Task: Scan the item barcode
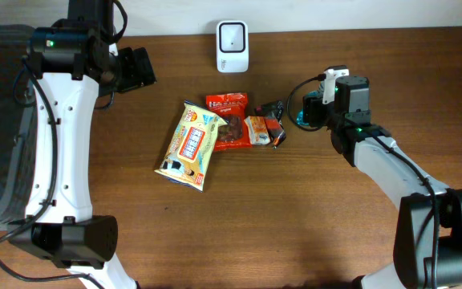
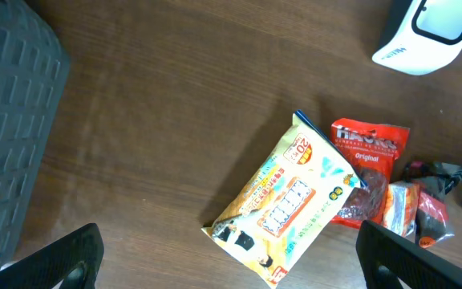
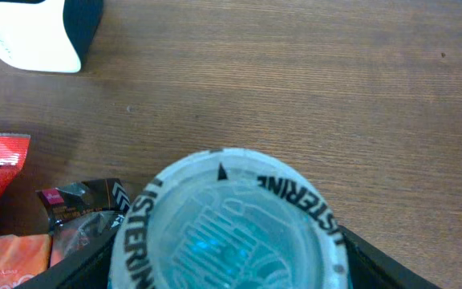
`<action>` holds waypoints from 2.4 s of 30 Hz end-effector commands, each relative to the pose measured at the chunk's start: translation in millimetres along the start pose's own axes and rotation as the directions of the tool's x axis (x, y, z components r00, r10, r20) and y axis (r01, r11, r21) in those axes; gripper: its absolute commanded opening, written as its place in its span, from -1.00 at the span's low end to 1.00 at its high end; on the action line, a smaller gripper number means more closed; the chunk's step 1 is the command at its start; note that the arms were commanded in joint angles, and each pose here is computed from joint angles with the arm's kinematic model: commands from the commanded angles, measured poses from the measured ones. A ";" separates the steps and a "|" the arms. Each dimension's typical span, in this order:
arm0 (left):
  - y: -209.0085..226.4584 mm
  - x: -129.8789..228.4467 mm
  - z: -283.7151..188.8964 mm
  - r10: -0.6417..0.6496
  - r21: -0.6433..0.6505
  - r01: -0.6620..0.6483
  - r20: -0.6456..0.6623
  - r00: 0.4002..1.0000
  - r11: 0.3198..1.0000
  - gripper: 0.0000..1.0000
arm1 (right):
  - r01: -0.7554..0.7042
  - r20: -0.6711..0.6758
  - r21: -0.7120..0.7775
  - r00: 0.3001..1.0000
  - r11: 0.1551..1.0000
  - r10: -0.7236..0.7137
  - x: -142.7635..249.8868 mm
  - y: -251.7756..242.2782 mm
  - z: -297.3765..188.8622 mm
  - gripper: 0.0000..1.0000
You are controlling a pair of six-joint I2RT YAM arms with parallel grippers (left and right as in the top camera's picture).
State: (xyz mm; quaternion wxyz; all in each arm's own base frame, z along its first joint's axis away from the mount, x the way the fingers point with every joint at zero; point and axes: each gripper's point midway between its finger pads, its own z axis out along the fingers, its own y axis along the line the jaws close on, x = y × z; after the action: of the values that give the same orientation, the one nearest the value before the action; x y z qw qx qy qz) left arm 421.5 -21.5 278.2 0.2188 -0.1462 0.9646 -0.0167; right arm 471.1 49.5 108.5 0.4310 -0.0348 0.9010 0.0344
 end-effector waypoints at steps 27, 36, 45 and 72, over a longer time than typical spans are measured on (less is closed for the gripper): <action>2.4 -0.8 1.2 -0.011 -0.011 0.012 0.002 1.000 1.000 0.98 | -0.784 -0.302 -0.616 0.323 0.076 0.897 -198.8 202.5 46.0 0.29; 2.4 -0.8 1.2 -0.011 -0.011 0.012 0.002 1.000 1.000 0.98 | -0.928 -0.424 -0.302 -0.076 -0.220 0.903 -186.1 173.6 103.7 0.29; 2.4 -0.8 1.0 -0.012 -0.011 0.012 0.003 1.000 1.000 0.98 | -0.956 -0.398 -0.199 -0.121 -0.214 0.909 -163.4 154.0 116.5 0.30; 2.4 -0.8 1.0 -0.012 -0.011 0.012 0.003 1.000 1.000 0.98 | -0.854 0.077 -0.180 0.483 0.489 0.872 -205.0 -156.8 -32.4 0.37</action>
State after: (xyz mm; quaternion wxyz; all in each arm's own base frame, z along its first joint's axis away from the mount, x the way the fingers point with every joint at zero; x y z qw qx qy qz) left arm 421.6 -21.6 278.2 0.2191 -0.1464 0.9645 -0.0170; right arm 615.9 -42.2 219.0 0.3361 0.4620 0.7397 0.3557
